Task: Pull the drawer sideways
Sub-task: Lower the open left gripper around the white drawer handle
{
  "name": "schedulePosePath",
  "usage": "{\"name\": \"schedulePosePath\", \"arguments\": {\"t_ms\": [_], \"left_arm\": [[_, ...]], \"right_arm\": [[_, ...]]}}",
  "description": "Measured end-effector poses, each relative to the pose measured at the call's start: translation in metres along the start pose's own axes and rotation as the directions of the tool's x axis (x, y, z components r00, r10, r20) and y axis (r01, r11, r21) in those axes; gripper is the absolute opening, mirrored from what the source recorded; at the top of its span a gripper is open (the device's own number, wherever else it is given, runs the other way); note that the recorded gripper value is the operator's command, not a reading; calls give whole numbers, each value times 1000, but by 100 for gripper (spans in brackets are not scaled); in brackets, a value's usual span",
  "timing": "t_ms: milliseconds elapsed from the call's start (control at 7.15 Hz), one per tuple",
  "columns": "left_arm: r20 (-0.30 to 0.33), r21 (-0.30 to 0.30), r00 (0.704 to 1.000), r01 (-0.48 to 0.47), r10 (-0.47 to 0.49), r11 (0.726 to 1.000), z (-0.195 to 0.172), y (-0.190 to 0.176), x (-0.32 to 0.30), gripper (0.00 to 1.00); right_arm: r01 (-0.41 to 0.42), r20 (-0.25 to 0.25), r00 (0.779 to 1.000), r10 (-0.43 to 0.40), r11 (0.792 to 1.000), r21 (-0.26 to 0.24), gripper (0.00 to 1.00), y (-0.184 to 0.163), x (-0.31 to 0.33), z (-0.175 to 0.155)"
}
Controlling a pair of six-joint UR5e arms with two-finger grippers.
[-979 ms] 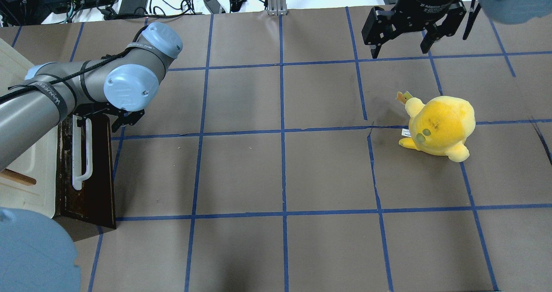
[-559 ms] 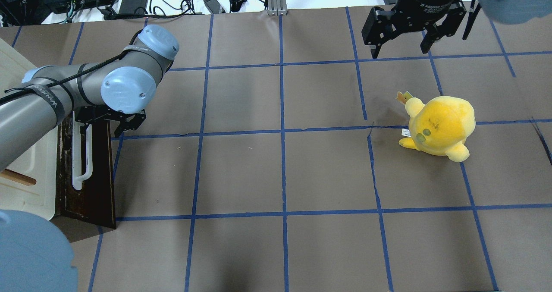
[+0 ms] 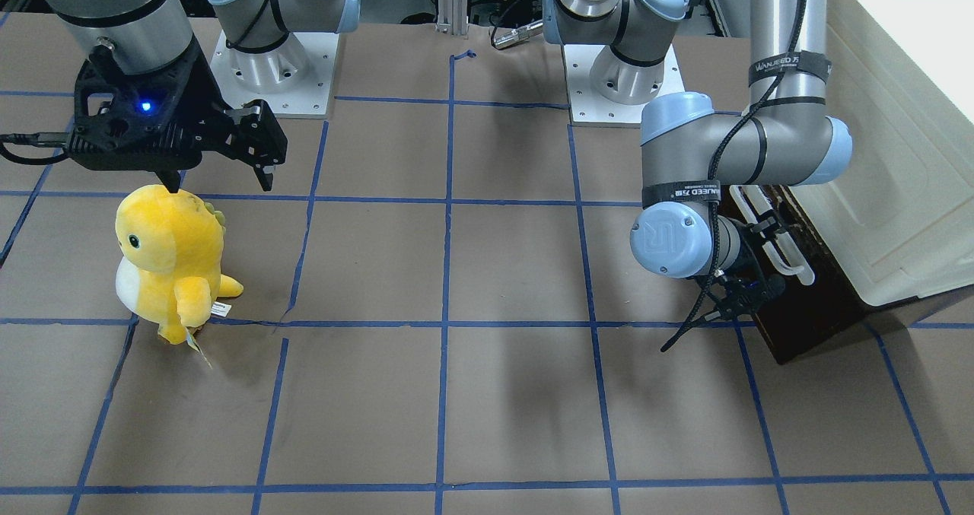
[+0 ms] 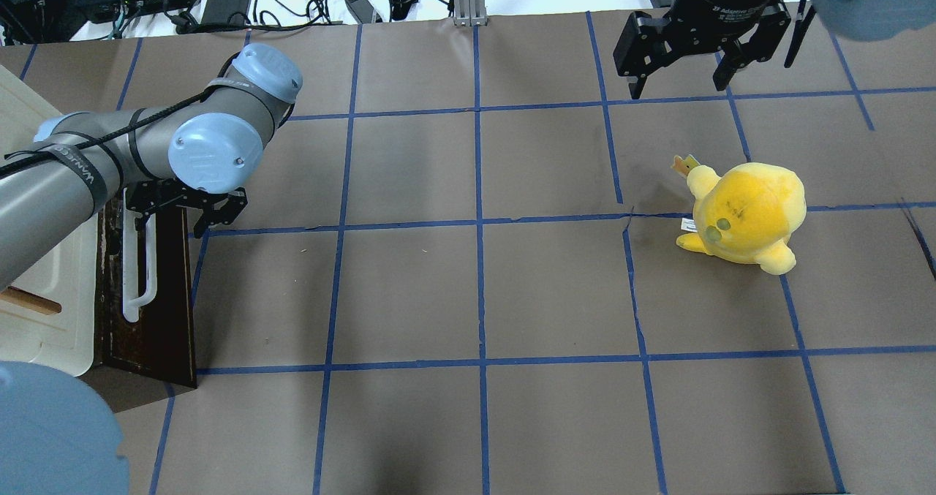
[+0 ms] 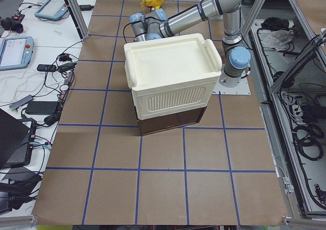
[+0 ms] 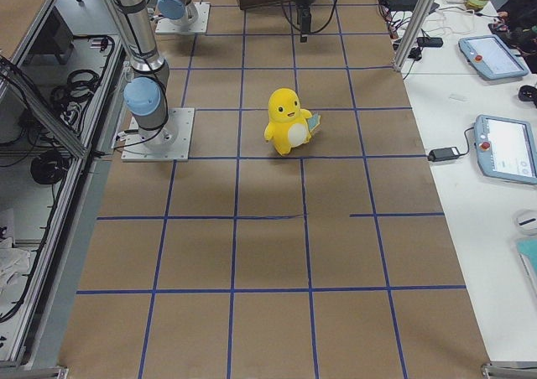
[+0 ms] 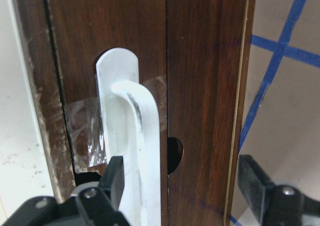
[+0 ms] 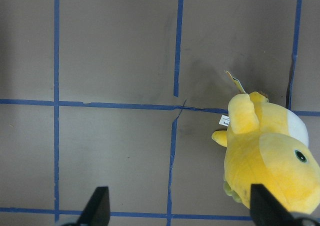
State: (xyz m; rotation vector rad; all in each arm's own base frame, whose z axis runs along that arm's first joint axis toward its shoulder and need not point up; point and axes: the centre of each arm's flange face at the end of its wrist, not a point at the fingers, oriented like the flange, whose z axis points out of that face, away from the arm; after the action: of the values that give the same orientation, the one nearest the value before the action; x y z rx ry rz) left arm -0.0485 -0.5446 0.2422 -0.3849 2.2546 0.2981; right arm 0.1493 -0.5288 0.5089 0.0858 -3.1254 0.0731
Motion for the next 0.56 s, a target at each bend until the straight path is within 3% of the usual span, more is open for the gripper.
{"name": "schedulePosePath", "arguments": {"t_ms": [559], "left_arm": [[5, -39, 1000, -3, 3, 999, 8, 1, -6, 83]], "right_arm": [[1, 0, 1000, -1, 1000, 0, 100, 0, 0, 0]]}}
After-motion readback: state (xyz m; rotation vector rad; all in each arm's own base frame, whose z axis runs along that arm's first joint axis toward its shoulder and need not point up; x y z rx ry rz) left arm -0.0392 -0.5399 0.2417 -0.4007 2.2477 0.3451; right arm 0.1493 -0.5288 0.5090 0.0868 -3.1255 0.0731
